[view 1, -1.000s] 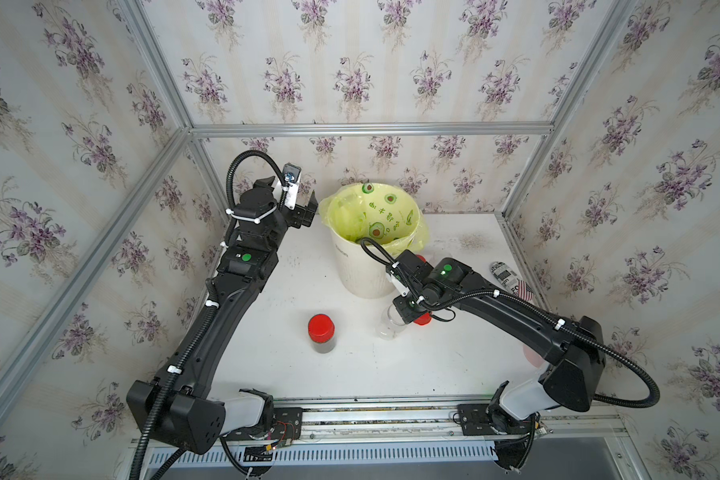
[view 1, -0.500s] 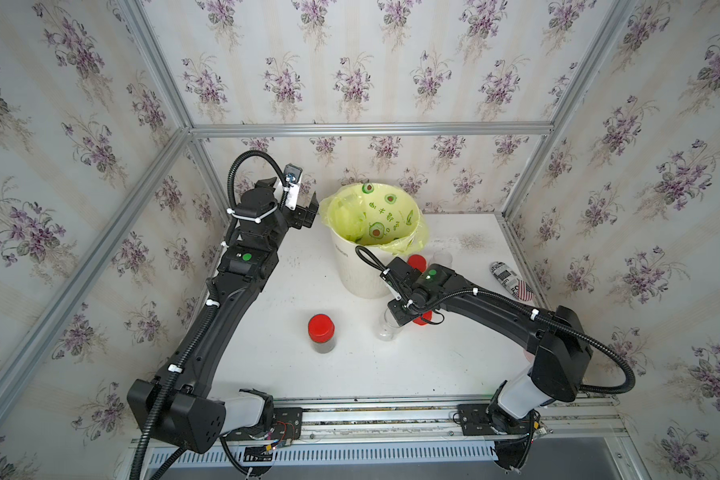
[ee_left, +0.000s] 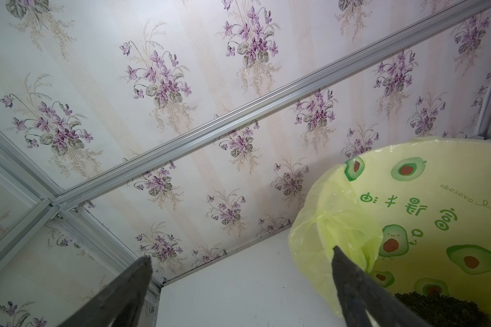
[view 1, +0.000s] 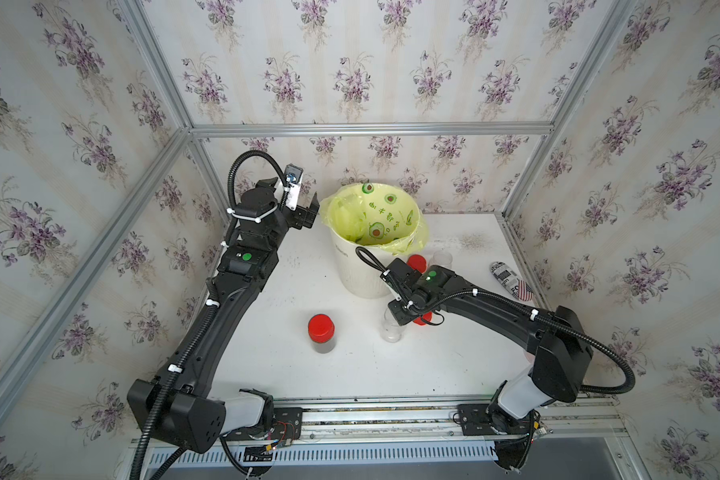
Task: Empty moldy tea leaves from jars
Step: Place the jar at the center of the board, then pick up the jar from the center of the board.
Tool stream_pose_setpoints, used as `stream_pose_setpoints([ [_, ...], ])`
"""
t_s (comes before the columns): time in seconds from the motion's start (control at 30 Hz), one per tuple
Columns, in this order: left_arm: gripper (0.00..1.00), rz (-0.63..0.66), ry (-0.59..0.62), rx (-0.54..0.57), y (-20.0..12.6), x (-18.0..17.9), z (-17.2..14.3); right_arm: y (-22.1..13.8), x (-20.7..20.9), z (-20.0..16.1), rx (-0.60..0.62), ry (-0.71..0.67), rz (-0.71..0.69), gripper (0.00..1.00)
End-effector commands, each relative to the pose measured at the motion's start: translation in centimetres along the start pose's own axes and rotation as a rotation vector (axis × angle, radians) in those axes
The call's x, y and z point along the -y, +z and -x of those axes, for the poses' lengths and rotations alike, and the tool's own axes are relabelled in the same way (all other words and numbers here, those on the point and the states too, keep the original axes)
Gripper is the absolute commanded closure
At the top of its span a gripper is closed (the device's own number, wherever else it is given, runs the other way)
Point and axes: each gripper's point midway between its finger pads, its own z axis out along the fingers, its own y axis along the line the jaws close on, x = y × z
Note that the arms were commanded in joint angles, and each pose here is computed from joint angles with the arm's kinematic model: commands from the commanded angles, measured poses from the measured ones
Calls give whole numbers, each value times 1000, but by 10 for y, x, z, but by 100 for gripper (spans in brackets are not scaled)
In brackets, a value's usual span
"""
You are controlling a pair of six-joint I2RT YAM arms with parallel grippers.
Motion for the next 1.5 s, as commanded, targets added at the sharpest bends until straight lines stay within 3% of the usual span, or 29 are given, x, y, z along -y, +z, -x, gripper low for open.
stream_pose_setpoints([
  [0.0,0,-3,-9,20,1,0,6,-14,-4,10,53,6,32,65],
  [0.1,1,-5,-10,15,2,1,4,-29,-6,16,97,5,55,53],
  [0.23,1,-11,-9,11,4,2,3,-45,-12,22,146,-5,107,44],
  [0.3,1,-10,-10,9,4,2,3,-59,-26,29,190,-27,199,41],
  [0.4,1,-5,-7,5,4,1,3,-85,-55,43,295,-83,359,26],
  [0.5,1,2,-5,-16,6,-1,1,-108,-88,54,399,-178,461,21],
  [0.67,1,11,-8,-34,7,-3,-2,-115,-121,70,478,-235,513,18],
  [1.07,1,15,-14,-37,6,-6,0,-79,-190,75,477,-357,499,16],
  [1.47,0,23,-9,-39,5,-8,1,-43,-206,82,452,-362,460,14],
])
